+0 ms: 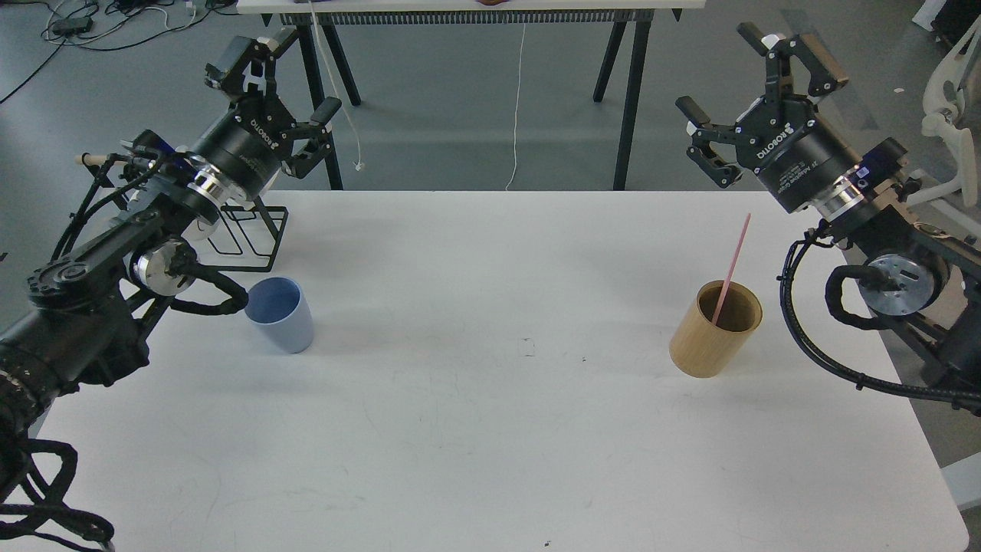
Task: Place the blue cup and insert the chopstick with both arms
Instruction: 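Lower the left gripper toward the blue cup beside the wire rack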
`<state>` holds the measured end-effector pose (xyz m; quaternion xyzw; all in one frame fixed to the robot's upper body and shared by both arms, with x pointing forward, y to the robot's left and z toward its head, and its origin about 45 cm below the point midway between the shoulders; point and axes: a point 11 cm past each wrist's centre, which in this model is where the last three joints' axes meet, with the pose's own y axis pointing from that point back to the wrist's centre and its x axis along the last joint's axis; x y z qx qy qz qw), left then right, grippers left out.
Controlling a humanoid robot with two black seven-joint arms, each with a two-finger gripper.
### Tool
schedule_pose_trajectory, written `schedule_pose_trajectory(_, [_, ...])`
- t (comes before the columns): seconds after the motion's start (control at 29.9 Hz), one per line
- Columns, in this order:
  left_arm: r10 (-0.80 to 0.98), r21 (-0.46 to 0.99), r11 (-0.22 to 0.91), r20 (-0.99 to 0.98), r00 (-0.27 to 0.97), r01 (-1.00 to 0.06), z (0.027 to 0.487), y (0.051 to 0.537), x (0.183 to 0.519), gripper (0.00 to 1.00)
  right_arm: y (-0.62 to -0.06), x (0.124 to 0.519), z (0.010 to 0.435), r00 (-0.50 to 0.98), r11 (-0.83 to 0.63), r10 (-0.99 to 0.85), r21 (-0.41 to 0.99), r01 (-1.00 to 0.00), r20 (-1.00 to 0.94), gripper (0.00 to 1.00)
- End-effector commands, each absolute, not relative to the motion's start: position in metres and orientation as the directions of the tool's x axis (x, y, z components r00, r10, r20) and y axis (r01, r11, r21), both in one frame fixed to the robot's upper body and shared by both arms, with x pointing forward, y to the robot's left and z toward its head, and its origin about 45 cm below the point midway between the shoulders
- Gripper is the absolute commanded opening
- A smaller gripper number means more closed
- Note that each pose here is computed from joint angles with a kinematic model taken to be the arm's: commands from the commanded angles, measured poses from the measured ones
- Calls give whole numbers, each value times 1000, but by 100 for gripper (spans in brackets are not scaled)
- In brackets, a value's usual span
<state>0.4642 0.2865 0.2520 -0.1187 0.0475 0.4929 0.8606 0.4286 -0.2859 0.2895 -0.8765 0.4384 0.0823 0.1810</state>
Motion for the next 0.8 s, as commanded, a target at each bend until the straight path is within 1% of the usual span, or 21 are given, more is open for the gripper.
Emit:
schedule_pose_trajectory(0.0, [843,-156,481,-189,504,-863,254,293,464,100,-286,429,290,603,-551,-739,-245,-798,-301,96])
schedule_pose_trajectory(0.1, [849,-151,476,-180,498,-866,255,299,463,100,-286,428,289,602,-551,-739,-244,-798,-302,96])
schedule_pose_trajectory(0.23, [870,-147,452,-148,471,-880,263,320,464,100,-287,428,289,602,-550,-740,-244,-799,-301,96])
schedule_pose_trajectory(0.37, [873,-130,458,-121,473,-879,262,322,464,100,-287,428,288,599,-549,-741,-242,-801,-304,96])
schedule_pose_trajectory(0.47, [861,-122,493,-75,503,-862,266,313,465,100,-287,427,286,599,-549,-740,-238,-801,-307,96])
schedule_pose_trajectory(0.6, [823,-138,566,31,568,-813,293,298,469,100,-287,427,287,599,-549,-740,-240,-801,-306,96])
schedule_pose_trajectory(0.77, [721,-48,663,307,621,-747,322,308,454,100,-293,427,289,593,-543,-748,-240,-805,-297,95])
